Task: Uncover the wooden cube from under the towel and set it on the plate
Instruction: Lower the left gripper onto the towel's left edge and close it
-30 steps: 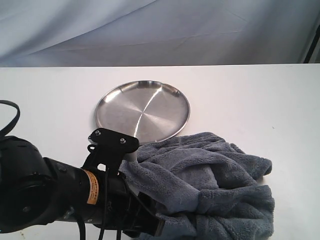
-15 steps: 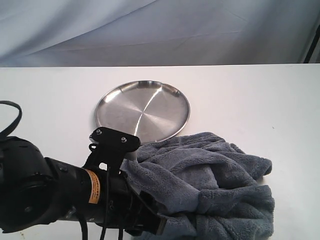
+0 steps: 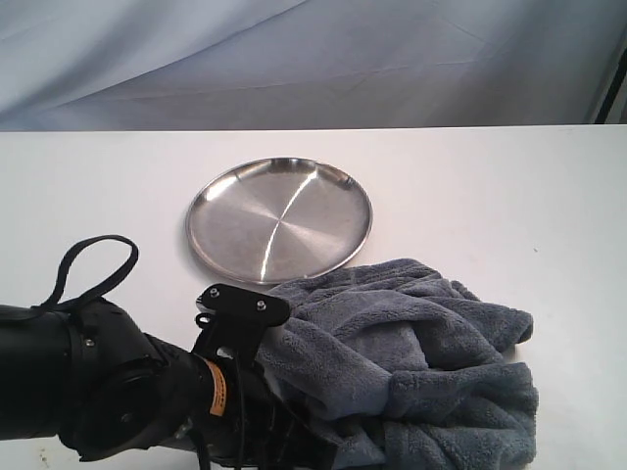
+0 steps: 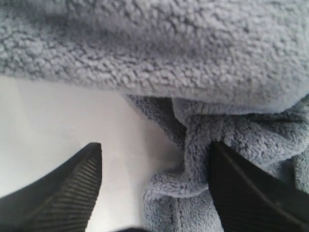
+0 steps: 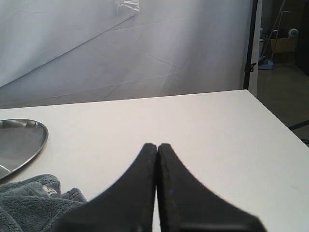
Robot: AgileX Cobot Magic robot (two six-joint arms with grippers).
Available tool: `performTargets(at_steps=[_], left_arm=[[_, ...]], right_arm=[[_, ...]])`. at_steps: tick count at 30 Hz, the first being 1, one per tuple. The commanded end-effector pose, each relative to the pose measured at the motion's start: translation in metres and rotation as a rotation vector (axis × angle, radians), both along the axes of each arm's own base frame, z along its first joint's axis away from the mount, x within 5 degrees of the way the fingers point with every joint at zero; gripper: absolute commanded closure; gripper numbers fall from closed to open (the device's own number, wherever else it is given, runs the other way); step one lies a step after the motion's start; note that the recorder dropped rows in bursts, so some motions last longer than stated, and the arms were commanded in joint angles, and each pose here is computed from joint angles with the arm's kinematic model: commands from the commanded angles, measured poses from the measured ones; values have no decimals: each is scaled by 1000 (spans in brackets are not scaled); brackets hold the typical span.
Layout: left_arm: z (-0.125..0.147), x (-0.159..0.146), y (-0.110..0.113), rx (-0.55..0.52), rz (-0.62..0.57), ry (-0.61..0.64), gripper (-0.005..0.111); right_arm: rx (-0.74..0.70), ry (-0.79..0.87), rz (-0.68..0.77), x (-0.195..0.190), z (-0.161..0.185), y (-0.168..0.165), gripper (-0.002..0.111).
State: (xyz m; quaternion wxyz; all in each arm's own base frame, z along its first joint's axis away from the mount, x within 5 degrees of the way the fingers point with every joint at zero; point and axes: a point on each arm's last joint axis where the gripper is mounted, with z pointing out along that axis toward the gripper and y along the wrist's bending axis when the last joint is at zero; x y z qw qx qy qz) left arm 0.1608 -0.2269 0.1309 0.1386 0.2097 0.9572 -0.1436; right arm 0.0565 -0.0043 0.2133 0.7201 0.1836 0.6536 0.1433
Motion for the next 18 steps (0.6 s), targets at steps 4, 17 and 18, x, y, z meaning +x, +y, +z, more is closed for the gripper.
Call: performTargets(at_steps=[4, 17, 18], left_arm=[[0, 0, -1, -21, 10, -8, 45], [0, 0, -2, -32, 30, 2, 93], [0, 0, -2, -33, 32, 3, 99]], right_arm=[[9, 6, 5, 0, -2, 0, 105], [9, 6, 5, 0, -2, 0, 105], [9, 6, 5, 0, -2, 0, 105]])
